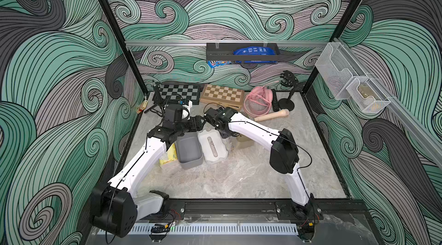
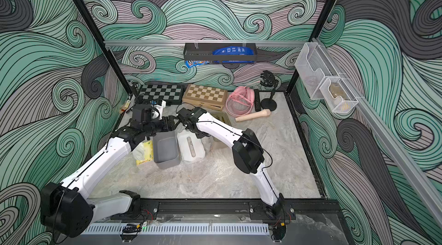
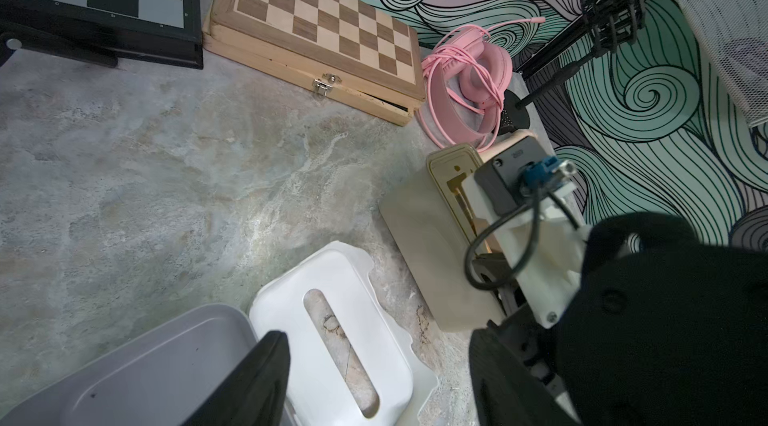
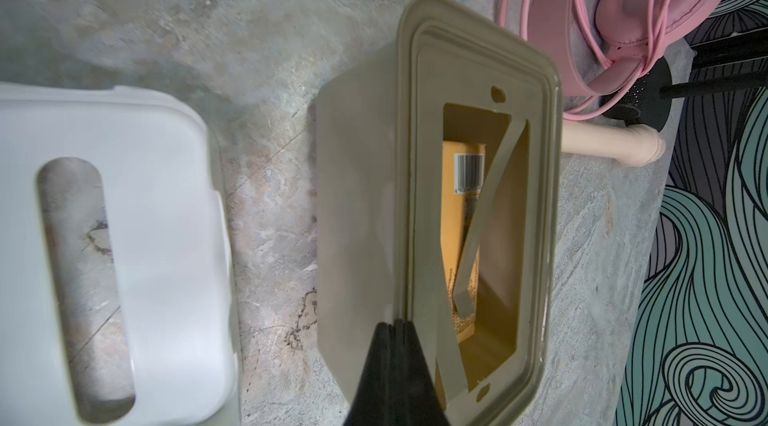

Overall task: Put the tissue paper into the tissue box
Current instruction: Adjust the tissue box at the center of the board.

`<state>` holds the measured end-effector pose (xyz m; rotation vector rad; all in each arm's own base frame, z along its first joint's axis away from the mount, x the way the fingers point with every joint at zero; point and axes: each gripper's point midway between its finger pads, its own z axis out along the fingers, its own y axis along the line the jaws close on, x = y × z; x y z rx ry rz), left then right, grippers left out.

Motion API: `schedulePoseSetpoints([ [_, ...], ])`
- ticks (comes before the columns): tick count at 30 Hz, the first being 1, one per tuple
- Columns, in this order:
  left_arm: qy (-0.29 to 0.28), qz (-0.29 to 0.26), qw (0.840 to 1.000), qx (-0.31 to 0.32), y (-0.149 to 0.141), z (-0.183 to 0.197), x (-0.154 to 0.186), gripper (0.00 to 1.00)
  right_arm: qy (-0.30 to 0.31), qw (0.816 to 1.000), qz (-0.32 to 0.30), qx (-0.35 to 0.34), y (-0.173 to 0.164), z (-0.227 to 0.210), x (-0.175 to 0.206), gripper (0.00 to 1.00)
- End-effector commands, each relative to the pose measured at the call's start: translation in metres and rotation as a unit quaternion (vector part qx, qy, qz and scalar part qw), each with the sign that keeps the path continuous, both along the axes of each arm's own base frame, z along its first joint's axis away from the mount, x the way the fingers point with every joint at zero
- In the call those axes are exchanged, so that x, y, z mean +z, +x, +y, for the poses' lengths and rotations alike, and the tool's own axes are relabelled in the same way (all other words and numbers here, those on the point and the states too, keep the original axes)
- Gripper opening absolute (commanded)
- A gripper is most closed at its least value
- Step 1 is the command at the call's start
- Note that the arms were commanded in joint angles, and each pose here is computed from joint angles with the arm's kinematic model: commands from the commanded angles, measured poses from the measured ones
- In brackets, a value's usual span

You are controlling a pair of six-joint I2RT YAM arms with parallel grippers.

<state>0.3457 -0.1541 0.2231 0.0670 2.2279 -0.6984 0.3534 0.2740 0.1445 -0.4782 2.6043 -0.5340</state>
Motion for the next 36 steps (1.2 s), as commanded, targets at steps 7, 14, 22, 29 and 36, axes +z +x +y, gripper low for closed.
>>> schedulePoseSetpoints([
  [7, -0.016, -0.037, 0.999, -0.007, 0.004, -0.003, 0.029, 0.71, 0.159, 0.987, 0.003, 0.001, -0.013, 0.002, 0.053, 0.0],
  [14, -0.014, -0.035, 0.999, -0.014, 0.005, -0.005, 0.03, 0.71, 0.249, 0.968, 0.034, -0.018, -0.015, -0.024, 0.03, 0.0],
  [22, -0.018, 0.034, 0.999, -0.039, 0.004, -0.017, -0.014, 0.7, 0.286, 0.957, 0.049, -0.022, -0.016, -0.028, 0.012, 0.42],
  [29, 0.019, 0.164, 0.984, -0.07, -0.009, -0.031, -0.096, 0.64, 0.304, 0.95, 0.062, -0.013, -0.011, -0.03, 0.006, 0.46],
  [36, 0.076, 0.197, 0.971, -0.107, -0.017, -0.065, -0.127, 0.63, 0.372, 0.926, 0.054, -0.044, -0.006, -0.051, 0.004, 0.42],
])
